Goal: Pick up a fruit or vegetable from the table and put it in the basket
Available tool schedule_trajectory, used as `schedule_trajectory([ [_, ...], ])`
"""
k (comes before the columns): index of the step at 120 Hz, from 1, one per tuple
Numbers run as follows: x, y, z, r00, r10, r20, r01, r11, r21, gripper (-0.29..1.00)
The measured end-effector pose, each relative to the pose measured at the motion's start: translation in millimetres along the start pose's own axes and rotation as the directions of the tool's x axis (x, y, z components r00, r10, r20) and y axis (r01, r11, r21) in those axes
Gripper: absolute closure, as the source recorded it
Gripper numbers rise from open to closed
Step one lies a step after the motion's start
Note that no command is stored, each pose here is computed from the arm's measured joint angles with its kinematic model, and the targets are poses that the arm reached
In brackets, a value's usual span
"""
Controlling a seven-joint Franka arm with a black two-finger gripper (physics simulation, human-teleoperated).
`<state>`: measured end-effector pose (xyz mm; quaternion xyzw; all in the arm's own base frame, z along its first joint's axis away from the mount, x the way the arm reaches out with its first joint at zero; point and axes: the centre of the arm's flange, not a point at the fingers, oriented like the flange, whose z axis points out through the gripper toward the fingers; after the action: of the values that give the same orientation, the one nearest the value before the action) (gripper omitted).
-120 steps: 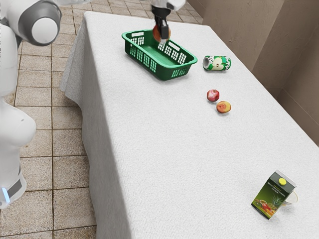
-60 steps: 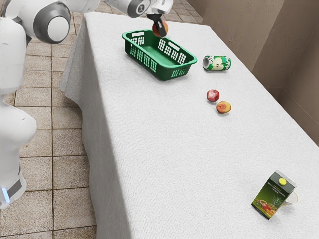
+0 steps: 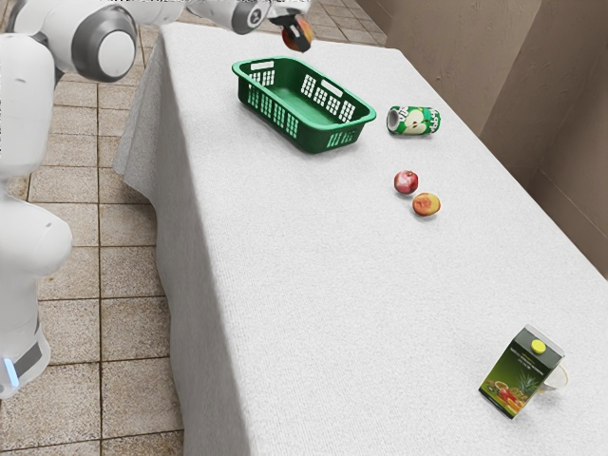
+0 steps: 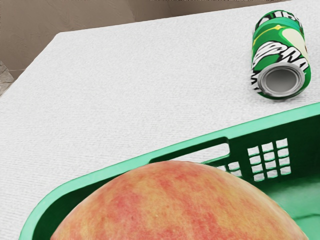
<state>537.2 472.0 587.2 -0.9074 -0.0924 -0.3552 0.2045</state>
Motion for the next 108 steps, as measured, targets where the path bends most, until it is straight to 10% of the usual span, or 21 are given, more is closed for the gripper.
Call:
schedule_trajectory([
  [89, -43, -10, 85, 0.998, -0.055, -0.037, 0.055, 0.998, -0.005, 0.33],
  [108, -44, -14, 88, 0.985, -0.16, -0.06, 0.158, 0.986, -0.048, 0.12],
])
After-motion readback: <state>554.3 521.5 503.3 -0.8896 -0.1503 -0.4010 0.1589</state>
